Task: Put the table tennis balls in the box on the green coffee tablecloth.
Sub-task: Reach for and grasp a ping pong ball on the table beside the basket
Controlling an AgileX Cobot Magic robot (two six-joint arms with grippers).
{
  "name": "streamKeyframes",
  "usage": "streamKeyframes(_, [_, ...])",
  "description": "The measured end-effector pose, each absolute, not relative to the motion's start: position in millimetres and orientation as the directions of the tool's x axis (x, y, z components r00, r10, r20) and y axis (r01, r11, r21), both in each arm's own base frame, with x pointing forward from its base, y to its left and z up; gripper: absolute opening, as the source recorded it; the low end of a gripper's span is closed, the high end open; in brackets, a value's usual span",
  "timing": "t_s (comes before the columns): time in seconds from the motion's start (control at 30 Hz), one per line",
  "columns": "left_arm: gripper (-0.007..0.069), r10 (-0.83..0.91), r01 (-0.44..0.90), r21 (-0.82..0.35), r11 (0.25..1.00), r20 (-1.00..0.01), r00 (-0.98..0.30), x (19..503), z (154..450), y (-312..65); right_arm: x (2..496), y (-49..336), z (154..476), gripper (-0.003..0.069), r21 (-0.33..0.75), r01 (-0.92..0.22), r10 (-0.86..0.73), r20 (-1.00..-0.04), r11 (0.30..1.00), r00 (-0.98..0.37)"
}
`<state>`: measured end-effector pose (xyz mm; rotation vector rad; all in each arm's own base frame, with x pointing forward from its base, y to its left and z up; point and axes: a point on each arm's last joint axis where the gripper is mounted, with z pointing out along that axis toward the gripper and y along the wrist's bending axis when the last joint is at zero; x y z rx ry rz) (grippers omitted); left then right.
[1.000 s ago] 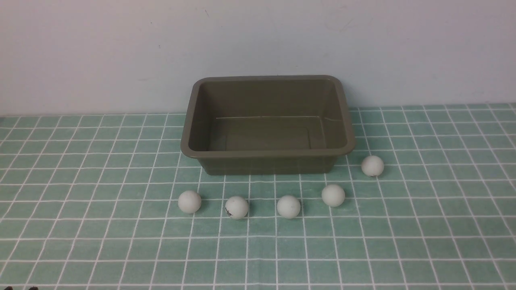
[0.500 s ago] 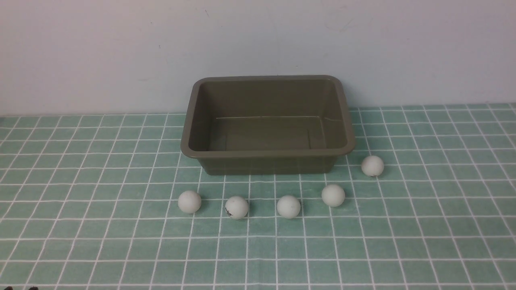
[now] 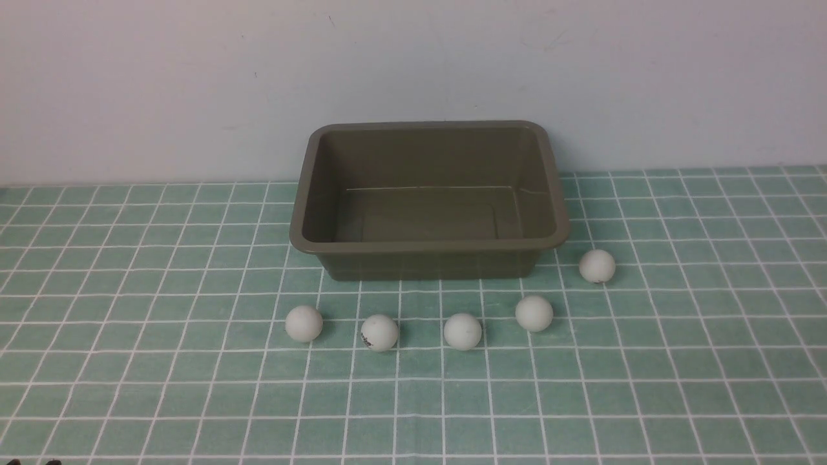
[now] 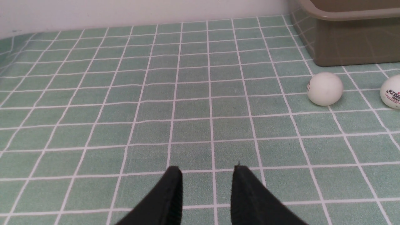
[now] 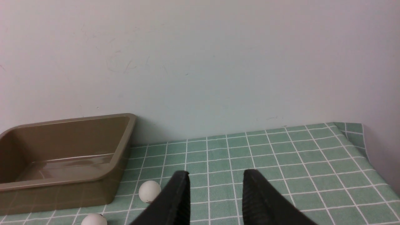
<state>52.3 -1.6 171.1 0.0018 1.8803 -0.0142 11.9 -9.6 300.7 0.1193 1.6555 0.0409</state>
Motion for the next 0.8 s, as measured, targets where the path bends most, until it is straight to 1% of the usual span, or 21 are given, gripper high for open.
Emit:
streamKeyframes(0.07, [0.0206, -0.018, 0.008, -0.021, 1.0, -0.953, -0.301, 52.4, 171.4, -1.8, 11.9, -9.7, 300.6, 0.0223, 0.098, 0.054, 0.103, -0.991, 0.994, -0.085])
streamKeyframes(0.1, [0.0206, -0.052, 0.004, -0.056, 0.998, -0.955, -0.291, 52.8, 171.9, -2.5, 11.9, -9.7, 300.5, 0.0223, 0.098, 0.054, 0.103, -0.991, 0.994, -0.086])
streamKeyframes(0.17, [0.0206, -0.151, 0.017, -0.16, 0.987, -0.954, -0.26, 53.7, 175.1, -4.2, 11.8, -9.7, 300.3, 0.0223, 0.098, 0.055, 0.103, -0.991, 0.994, -0.089])
streamKeyframes(0.27, [0.0206, -0.327, -0.001, -0.334, 0.943, -0.922, -0.207, 54.8, 180.3, -6.8, 11.8, -9.8, 300.0, 0.0223, 0.094, 0.055, 0.099, -0.991, 0.994, -0.092])
streamKeyframes(0.33, [0.0206, -0.399, 0.002, -0.407, 0.914, -0.897, -0.19, 55.1, 182.4, -7.8, 11.8, -9.8, 299.8, 0.0223, 0.09, 0.056, 0.095, -0.991, 0.994, -0.094])
streamKeyframes(0.43, [0.0206, -0.472, 0.008, -0.479, 0.878, -0.867, -0.158, 55.6, 185.8, -8.1, 11.8, -9.8, 299.8, 0.0223, 0.087, 0.055, 0.092, -0.991, 0.995, -0.094])
streamKeyframes(0.63, [0.0206, -0.563, 0.017, -0.569, 0.822, -0.817, -0.12, 56.1, 189.9, -8.1, 11.8, -9.7, 299.8, 0.0223, 0.089, 0.054, 0.093, -0.991, 0.995, -0.094])
streamKeyframes(0.73, [0.0206, -0.535, 0.034, -0.542, 0.839, -0.836, -0.123, 55.2, 195.4, -9.2, 11.8, -8.4, 299.6, 0.0223, 0.109, 0.042, 0.112, -0.989, 0.993, -0.097])
streamKeyframes(0.8, [0.0208, -0.473, 0.077, -0.483, 0.872, -0.873, -0.122, 51.5, 213.1, -12.2, 11.8, -7.1, 299.5, 0.0223, 0.126, 0.031, 0.129, -0.987, 0.992, -0.1])
